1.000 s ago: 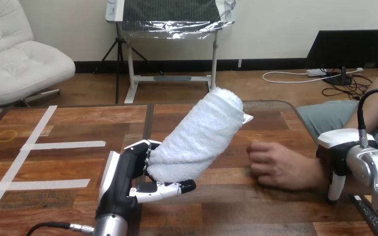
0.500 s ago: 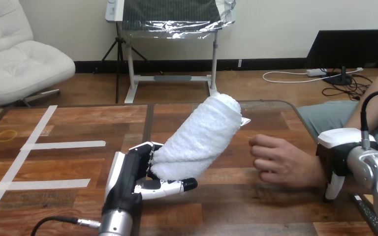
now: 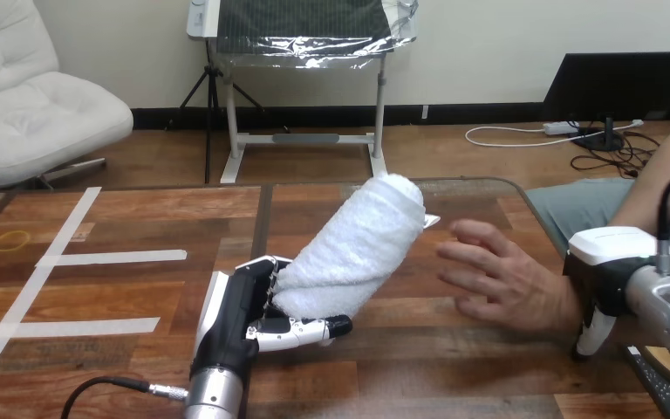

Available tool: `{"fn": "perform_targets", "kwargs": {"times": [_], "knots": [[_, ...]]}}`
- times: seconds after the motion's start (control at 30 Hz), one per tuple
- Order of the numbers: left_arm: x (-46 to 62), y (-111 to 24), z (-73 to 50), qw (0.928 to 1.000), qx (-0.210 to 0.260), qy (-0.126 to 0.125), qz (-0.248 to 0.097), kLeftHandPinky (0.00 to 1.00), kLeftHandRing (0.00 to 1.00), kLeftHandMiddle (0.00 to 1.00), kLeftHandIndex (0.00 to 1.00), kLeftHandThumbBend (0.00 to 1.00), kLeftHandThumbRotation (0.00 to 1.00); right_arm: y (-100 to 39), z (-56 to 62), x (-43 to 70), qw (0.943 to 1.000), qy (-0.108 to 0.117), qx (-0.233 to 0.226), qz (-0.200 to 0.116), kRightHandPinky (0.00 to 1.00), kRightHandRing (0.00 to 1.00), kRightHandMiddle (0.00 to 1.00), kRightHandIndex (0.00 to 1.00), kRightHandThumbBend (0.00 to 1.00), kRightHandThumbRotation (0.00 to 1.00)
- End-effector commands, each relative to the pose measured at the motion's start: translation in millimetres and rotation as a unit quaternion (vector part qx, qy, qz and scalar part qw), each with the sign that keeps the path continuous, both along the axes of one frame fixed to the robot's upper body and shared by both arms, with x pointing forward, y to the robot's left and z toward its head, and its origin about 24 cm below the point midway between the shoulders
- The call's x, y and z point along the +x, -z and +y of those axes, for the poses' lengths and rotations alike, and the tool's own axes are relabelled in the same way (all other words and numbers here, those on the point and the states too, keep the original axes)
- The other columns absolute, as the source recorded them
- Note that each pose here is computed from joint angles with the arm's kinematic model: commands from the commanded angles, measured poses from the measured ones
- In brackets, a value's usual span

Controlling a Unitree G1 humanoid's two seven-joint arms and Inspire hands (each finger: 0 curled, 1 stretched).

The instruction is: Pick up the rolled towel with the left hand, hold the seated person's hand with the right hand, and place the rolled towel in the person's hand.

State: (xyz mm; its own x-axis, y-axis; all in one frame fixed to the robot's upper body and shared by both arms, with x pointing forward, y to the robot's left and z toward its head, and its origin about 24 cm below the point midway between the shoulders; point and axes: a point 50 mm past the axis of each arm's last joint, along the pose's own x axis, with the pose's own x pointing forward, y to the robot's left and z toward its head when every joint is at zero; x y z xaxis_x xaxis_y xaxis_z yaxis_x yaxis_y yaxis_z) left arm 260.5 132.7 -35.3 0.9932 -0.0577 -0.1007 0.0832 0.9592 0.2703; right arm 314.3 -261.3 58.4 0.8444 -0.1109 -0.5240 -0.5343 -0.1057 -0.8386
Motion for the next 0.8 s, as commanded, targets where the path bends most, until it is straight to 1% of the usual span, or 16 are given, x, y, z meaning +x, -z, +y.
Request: {"fn": "perform_targets", "kwargs": {"times": [0.0,0.07,0.3,0.5,0.63,0.77], "knots": [[24.0,-27.0,-10.0,0.9978,-0.011,0.012,-0.065,0.36,0.39,0.44,0.51,0.62,0.0,-32.7,4.1,6.7,0.9965,-0.009,0.031,-0.077,0.13,0.24,0.35,0.37,0.67,0.0],[24.1,-26.7,-10.1,0.9978,-0.01,0.013,-0.064,0.36,0.4,0.44,0.51,0.62,0.0,-35.7,4.5,5.7,0.9963,-0.008,0.033,-0.079,0.14,0.25,0.36,0.4,0.67,0.0],[23.9,-25.0,-10.5,0.998,-0.007,0.013,-0.062,0.36,0.4,0.44,0.51,0.61,0.0,-46.4,5.6,1.4,0.9949,-0.02,0.036,-0.092,0.18,0.29,0.4,0.48,0.68,0.0],[24.0,-23.6,-10.4,0.9981,-0.007,0.013,-0.06,0.36,0.4,0.44,0.52,0.61,0.0,-51.4,7.8,-1.1,0.9936,-0.02,0.046,-0.101,0.18,0.28,0.39,0.47,0.69,0.0],[23.7,-22.3,-10.4,0.9983,-0.006,0.014,-0.057,0.36,0.4,0.44,0.52,0.6,0.0,-52.7,9.8,-2.7,0.993,-0.018,0.054,-0.104,0.16,0.26,0.37,0.44,0.69,0.0],[22.7,-20.8,-11.2,0.9984,-0.014,0.018,-0.052,0.36,0.4,0.44,0.52,0.6,0.0,-53.2,12.1,-5.0,0.992,-0.022,0.059,-0.11,0.15,0.24,0.36,0.43,0.69,0.0]]}}
